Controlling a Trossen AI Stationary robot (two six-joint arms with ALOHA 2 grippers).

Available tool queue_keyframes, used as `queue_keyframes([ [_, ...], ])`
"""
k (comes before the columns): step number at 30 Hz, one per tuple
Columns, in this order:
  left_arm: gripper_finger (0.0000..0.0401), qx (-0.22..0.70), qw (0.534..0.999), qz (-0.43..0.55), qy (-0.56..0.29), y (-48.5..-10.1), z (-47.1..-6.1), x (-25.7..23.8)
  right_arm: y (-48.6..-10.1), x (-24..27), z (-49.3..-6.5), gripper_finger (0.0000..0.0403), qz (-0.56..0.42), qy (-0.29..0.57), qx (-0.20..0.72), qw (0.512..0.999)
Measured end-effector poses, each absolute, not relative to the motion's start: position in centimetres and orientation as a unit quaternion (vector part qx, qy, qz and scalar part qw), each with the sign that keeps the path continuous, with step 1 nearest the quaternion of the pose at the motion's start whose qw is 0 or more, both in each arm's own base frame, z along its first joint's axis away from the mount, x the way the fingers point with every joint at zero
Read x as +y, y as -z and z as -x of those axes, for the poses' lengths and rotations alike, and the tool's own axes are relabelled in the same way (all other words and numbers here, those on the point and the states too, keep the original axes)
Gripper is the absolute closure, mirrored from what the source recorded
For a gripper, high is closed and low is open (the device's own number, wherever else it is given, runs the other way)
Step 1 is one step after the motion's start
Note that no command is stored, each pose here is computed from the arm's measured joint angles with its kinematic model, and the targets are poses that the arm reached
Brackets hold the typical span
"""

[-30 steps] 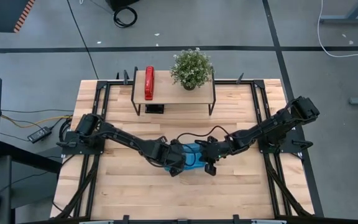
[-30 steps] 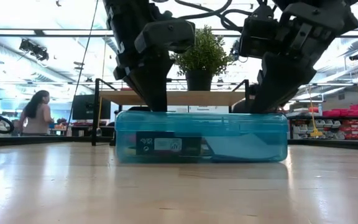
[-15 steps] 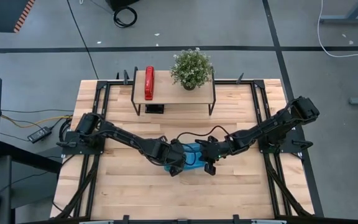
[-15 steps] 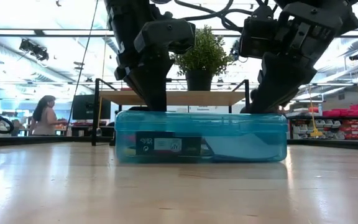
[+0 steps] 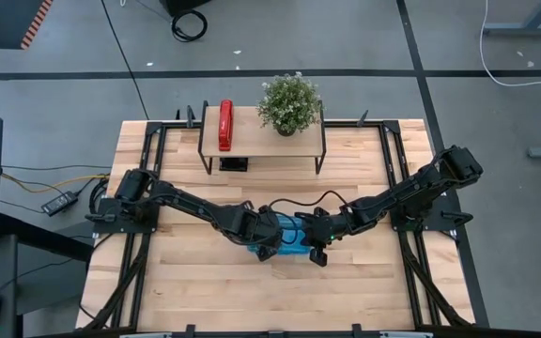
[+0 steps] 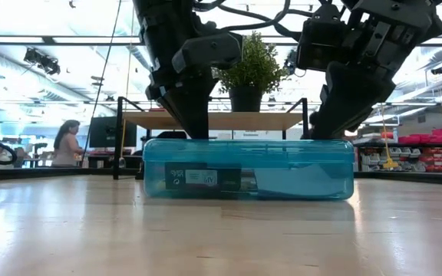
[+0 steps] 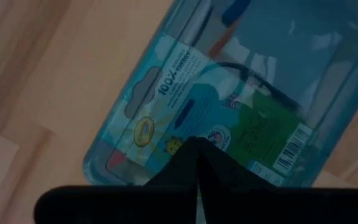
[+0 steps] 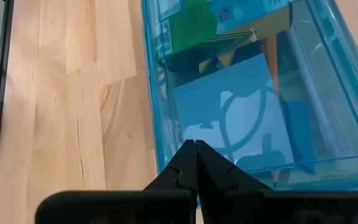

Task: Pack school essentials
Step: Close the blue supply box

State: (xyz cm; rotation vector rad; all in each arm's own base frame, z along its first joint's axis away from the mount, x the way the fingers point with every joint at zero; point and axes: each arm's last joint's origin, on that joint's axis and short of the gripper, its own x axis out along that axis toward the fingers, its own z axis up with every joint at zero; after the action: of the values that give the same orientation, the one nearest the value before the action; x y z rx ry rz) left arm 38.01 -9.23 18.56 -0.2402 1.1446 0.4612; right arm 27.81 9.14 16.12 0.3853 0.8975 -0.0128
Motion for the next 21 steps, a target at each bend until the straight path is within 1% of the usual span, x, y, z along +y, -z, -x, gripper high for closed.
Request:
queue_keyframes([
  [5, 0.0395, 0.533, 0.810, 0.111, -0.216, -18.6, -37.9, -9.7, -16.1, 9.1, -27.8, 0.0397, -0.182, 0.007, 0.430, 0.884],
  [14, 0.0355, 0.529, 0.813, 0.120, -0.213, -18.9, -37.8, -9.7, -16.1, 9.1, -27.8, 0.0397, -0.184, 0.010, 0.430, 0.884],
  [21, 0.0351, 0.534, 0.810, 0.126, -0.206, -20.2, -37.5, -9.6, -16.4, 9.2, -27.8, 0.0397, -0.195, 0.001, 0.434, 0.880],
])
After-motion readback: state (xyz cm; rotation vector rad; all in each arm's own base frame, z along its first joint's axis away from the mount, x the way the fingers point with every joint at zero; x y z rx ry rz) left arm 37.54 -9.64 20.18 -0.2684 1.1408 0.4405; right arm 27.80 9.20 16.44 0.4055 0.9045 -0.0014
